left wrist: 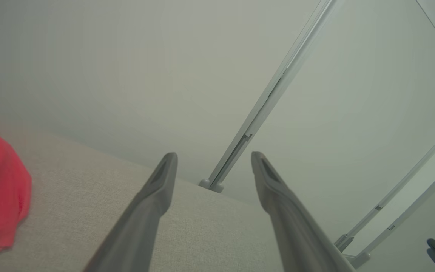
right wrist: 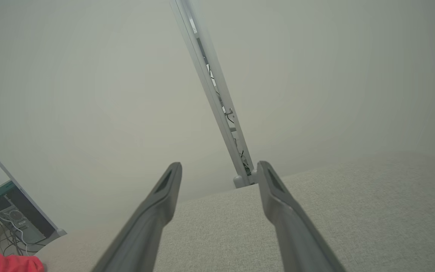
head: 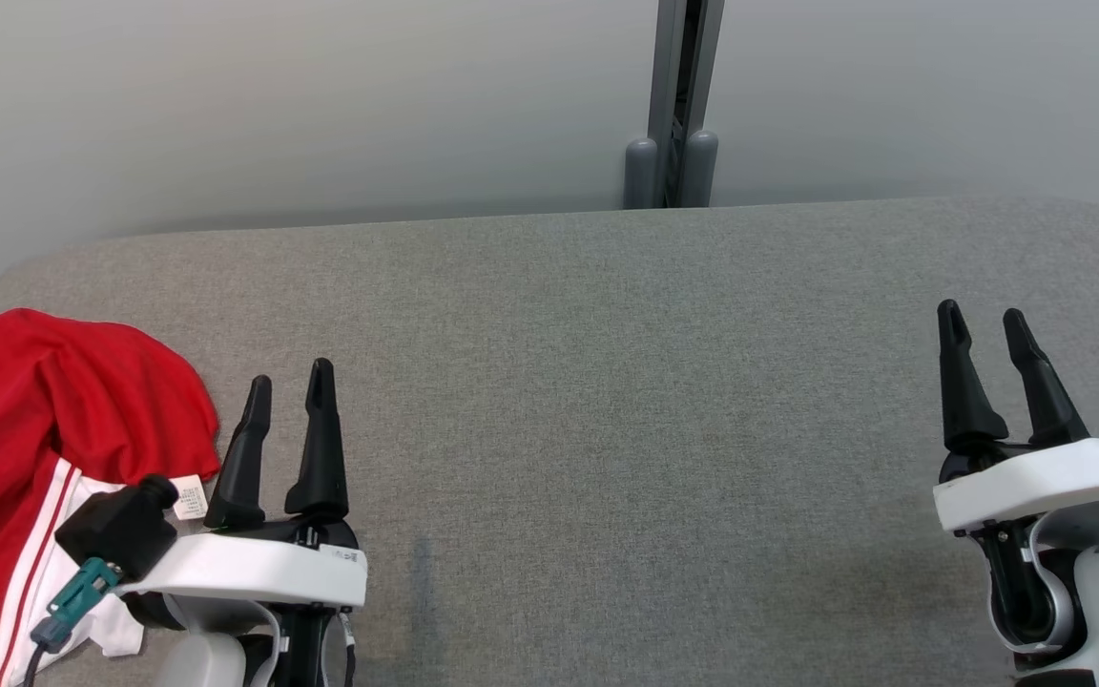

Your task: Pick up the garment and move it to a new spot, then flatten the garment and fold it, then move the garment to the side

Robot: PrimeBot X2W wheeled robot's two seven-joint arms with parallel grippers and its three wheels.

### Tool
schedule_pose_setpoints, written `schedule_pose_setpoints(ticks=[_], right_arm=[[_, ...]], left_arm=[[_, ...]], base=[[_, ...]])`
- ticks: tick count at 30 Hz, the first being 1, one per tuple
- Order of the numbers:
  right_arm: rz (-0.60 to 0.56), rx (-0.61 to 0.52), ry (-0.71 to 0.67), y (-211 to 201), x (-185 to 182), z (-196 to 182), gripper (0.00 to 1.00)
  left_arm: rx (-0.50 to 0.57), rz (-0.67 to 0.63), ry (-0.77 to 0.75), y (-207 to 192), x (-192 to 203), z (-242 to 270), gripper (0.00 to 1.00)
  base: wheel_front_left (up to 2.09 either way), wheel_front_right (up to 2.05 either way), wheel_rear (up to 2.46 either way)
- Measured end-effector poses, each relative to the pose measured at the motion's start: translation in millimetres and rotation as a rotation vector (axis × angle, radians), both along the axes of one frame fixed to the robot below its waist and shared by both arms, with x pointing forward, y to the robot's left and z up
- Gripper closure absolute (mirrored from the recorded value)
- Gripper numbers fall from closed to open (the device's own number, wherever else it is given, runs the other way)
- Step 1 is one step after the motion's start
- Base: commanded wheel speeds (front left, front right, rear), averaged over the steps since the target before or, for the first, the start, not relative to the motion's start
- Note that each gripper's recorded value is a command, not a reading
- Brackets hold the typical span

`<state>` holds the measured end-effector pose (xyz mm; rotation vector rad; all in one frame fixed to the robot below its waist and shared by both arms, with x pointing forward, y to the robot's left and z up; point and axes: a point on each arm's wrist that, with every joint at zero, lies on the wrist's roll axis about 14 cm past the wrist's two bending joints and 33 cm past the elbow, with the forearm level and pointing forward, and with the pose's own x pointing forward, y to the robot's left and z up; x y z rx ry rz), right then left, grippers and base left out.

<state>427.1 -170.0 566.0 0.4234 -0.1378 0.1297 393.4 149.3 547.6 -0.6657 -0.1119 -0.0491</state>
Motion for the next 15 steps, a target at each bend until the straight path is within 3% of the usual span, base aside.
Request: schedule_pose_setpoints(ticks=[15], right_arm=[[0.045, -0.057, 0.050, 30, -7, -28, 0.00]], left_arm=[[0.327, 0.036, 0.049, -14, -9, -19, 0.00]], base=[[0.00, 0.00, 0.00]])
